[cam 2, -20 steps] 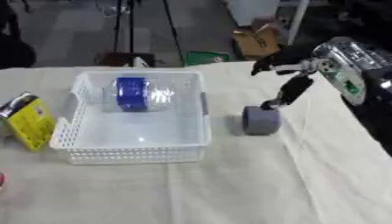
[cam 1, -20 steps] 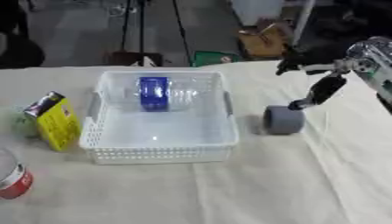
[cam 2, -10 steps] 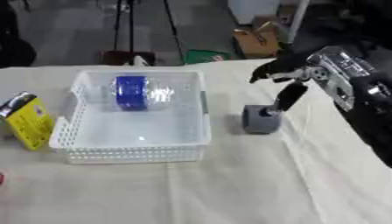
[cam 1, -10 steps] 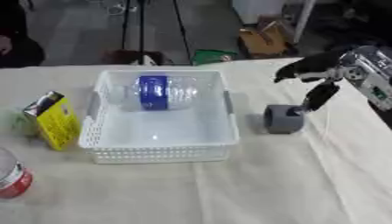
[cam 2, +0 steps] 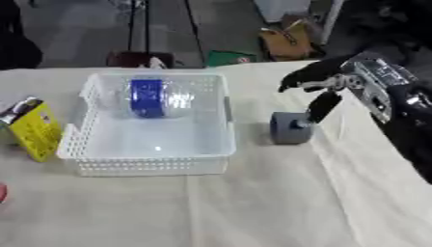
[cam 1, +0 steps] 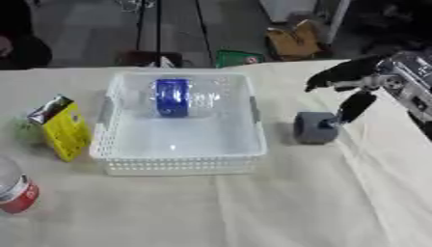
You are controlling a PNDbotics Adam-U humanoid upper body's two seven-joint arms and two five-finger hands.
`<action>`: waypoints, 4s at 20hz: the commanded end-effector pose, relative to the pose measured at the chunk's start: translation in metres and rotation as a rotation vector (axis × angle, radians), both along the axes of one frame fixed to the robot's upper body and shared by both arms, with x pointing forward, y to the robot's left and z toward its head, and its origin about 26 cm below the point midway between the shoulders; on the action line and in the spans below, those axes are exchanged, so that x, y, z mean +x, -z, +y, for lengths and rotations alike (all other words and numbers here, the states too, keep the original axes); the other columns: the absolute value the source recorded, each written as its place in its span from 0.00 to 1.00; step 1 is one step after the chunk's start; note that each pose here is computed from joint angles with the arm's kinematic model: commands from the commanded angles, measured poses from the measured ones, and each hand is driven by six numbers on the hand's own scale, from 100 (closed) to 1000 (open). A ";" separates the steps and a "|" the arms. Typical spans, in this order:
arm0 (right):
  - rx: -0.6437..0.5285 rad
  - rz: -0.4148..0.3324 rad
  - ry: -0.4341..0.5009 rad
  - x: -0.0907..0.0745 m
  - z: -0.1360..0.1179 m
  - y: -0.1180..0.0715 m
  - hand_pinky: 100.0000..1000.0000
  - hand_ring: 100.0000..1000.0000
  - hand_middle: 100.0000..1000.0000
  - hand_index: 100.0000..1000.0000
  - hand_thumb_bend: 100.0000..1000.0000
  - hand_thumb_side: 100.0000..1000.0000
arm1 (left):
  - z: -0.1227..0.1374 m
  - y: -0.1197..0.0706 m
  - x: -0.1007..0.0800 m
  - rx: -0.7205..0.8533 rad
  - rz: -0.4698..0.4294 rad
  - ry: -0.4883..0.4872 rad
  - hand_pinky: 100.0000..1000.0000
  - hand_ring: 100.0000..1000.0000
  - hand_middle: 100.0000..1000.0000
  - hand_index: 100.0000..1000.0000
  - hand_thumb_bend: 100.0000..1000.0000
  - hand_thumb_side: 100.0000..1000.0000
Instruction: Pick up objects on the table and place them in the box.
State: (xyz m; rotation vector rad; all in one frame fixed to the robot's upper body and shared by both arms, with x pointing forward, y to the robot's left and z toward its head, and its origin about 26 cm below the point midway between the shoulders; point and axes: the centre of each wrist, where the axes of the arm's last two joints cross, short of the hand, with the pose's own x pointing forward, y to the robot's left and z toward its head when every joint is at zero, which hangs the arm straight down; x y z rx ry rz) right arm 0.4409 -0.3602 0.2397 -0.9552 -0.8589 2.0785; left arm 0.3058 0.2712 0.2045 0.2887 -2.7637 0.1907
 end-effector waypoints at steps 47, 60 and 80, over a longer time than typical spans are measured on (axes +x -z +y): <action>-0.231 0.251 -0.099 0.013 -0.010 0.031 0.99 1.00 0.77 0.90 0.36 0.68 | -0.001 -0.010 -0.001 0.012 -0.036 0.011 0.74 0.67 0.71 0.70 0.00 0.49; -0.184 0.178 -0.141 0.014 -0.012 0.038 0.97 0.93 0.56 0.70 0.07 0.75 | -0.001 -0.010 -0.001 0.018 -0.034 0.014 0.74 0.67 0.71 0.70 0.00 0.48; -0.025 -0.039 -0.210 0.009 -0.010 0.012 0.94 0.80 0.39 0.50 0.00 0.74 | 0.000 -0.009 -0.001 0.021 -0.029 0.011 0.74 0.67 0.71 0.70 0.00 0.49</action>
